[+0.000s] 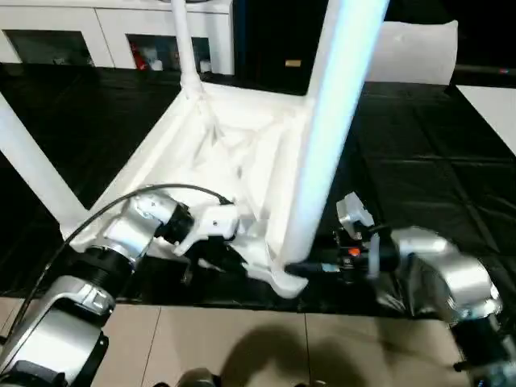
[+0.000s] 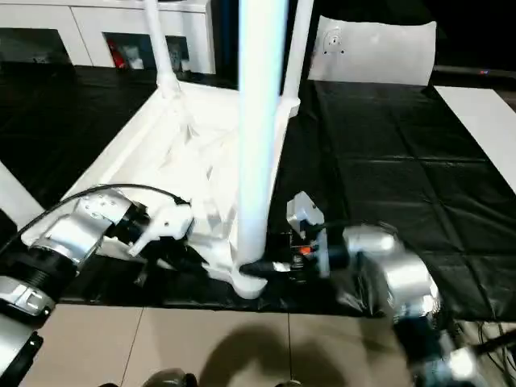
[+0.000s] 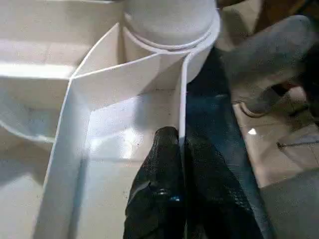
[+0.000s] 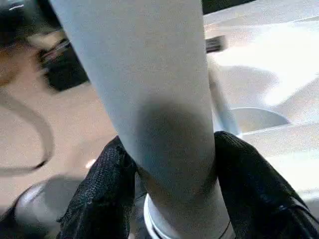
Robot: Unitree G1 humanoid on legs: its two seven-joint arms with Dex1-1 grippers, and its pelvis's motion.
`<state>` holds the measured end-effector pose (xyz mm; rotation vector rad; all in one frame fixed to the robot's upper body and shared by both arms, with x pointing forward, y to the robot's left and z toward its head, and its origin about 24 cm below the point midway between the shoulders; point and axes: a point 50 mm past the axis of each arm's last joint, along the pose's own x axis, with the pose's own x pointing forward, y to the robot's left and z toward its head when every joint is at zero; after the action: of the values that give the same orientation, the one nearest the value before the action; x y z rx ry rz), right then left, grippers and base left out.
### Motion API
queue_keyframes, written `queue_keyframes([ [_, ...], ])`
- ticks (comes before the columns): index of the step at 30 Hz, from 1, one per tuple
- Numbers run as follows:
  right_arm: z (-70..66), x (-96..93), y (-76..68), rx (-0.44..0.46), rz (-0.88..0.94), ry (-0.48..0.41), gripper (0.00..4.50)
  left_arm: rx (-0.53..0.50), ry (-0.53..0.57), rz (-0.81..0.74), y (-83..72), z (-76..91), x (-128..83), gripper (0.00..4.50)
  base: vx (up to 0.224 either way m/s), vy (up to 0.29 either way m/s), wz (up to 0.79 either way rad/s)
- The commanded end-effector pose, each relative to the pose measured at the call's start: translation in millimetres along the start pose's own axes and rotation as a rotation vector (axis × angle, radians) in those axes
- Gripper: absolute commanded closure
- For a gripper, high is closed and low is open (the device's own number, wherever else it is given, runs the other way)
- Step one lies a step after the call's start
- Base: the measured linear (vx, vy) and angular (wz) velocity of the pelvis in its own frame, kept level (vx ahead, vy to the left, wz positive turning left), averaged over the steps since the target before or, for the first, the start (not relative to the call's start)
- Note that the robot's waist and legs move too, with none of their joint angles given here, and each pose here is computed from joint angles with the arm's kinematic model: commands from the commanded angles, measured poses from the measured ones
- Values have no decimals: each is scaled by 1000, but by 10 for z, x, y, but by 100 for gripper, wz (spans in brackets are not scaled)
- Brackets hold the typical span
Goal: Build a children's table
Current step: Rotate leg to tighten
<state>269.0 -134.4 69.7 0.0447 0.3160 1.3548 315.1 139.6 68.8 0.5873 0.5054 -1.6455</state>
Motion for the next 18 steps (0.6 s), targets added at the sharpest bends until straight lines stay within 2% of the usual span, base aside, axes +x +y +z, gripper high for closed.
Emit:
queue_keyframes([
  [1, -6, 137, -5, 7, -101, -5, 245, 13, -55, 74, 101, 158, 107, 450, 0, 0, 0],
  [5, -45, 248, -44, 55, -244, -26, 250, -36, -57, 183, 181, 157, 139, 450, 0, 0, 0],
  [9, -62, 507, -150, 185, -577, -72, 252, -110, -109, 394, 353, 262, 265, 450, 0, 0, 0],
  [10, -62, 507, -150, 185, -577, -72, 252, -110, -109, 394, 353, 262, 265, 450, 0, 0, 0],
  [14, 7, 669, -214, 250, -760, -111, 252, -132, -142, 528, 477, 367, 330, 450, 0, 0, 0],
  [16, 39, 687, -205, 248, -753, -147, 252, -113, -145, 537, 490, 385, 320, 450, 0, 0, 0],
  [18, 65, 675, -206, 233, -768, -171, 182, -89, -138, 537, 493, 390, 304, 450, 0, 0, 0],
])
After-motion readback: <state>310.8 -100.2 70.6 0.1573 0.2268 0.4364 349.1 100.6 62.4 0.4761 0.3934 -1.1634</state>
